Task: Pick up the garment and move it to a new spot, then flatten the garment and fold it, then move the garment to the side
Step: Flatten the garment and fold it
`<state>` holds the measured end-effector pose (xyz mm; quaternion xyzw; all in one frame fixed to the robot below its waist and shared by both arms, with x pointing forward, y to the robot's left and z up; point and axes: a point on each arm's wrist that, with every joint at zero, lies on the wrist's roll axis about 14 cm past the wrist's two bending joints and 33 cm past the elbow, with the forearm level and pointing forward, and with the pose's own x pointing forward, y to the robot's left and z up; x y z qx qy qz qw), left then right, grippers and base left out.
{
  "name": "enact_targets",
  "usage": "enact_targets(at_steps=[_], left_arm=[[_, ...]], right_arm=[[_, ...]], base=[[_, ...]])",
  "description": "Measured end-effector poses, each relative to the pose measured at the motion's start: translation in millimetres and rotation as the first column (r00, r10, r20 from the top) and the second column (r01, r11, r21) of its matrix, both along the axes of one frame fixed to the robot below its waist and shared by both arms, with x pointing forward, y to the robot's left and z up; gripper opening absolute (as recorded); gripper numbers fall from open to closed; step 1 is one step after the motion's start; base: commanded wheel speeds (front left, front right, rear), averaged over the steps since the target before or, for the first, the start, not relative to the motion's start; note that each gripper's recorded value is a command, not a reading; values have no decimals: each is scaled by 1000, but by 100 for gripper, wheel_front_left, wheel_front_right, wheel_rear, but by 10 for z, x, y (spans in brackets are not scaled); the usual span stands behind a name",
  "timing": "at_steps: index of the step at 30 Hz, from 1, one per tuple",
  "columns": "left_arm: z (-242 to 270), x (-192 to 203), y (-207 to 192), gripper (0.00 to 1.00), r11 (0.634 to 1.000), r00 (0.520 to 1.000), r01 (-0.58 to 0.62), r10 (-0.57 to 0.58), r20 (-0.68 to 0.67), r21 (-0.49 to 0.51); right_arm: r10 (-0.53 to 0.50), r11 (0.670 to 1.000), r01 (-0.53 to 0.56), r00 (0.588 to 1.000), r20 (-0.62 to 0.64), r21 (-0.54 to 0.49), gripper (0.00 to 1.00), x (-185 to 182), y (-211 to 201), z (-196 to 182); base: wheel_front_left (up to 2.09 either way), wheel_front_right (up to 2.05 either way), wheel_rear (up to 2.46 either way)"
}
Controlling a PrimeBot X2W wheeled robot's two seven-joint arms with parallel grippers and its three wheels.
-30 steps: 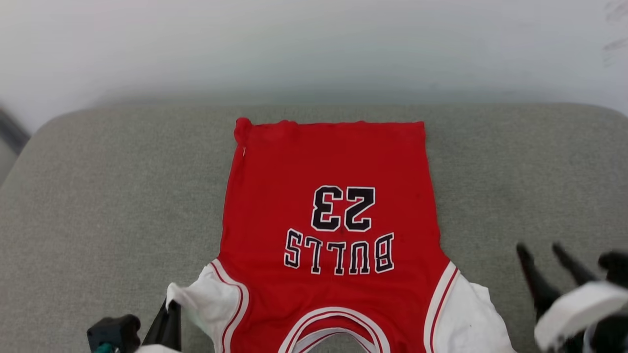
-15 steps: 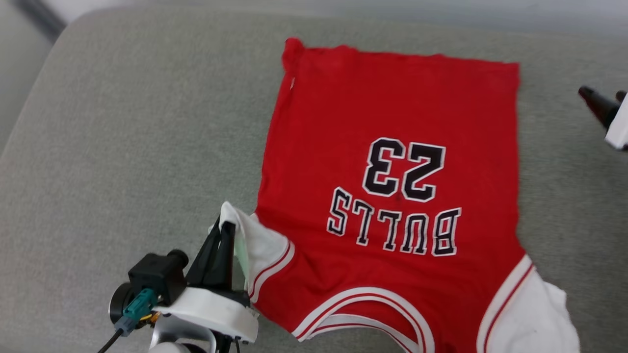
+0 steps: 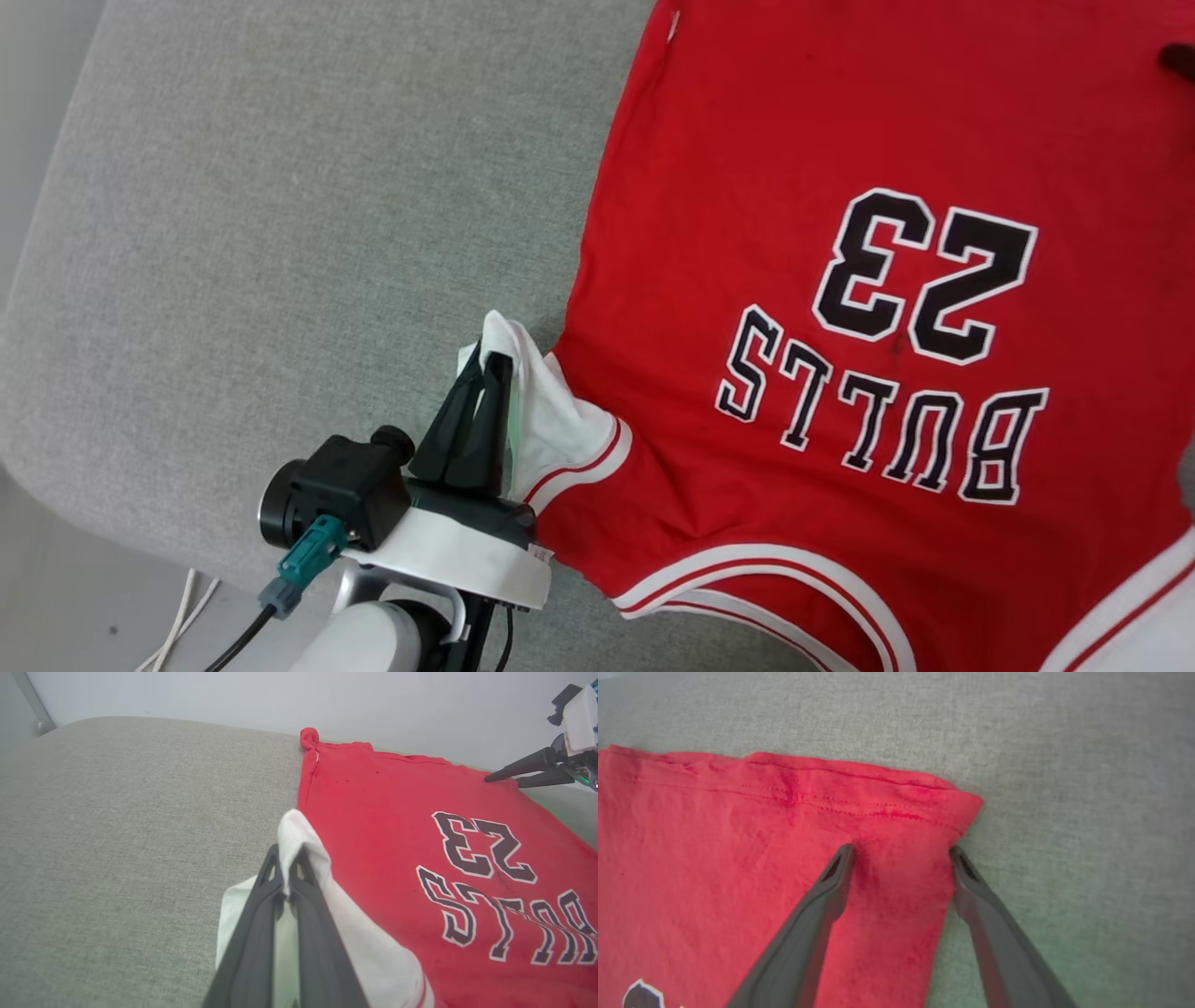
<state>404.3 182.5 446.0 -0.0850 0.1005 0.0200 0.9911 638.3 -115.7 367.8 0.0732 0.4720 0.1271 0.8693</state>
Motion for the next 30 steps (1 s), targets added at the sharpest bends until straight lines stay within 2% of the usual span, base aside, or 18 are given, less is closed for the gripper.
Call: enact_targets(at_steps=[5,6,7,8,16,22,30], left_arm=[[-117,-8,72,0,1000,999,-14,14,-34,20],[-128,-14,77,0,1000,999,-14,15,-38,22],[-133,-18,76,0,1000,999,-12,13,-40,23],[-130,-21,73,0,1000,999,-10,10,-39,23],[5,-96,84,0,1000,1000,-15,16,-7,10],[141,-242,166,0,999,1000,-27,27,2,27],[165,-521,262,0,998,998,-56,57,-37,18]], right_arm=[[13,1000,-12,996,-92,7,100,5,72,-203],[17,1000,-17,994,-103,0,47,1,75,-218],[19,1000,-20,994,-108,-8,4,0,68,-218],[18,1000,-20,993,-113,-13,0,-9,61,-216],[40,992,-50,995,-90,-114,0,-185,-71,32],[74,974,-72,997,-2,-213,0,-387,-289,449],[96,953,-89,995,11,-289,0,-1204,-760,614]], base=[[0,0,0],[0,0,0],[0,0,0],[0,0,0],[0,0,0],[0,0,0],[0,0,0]])
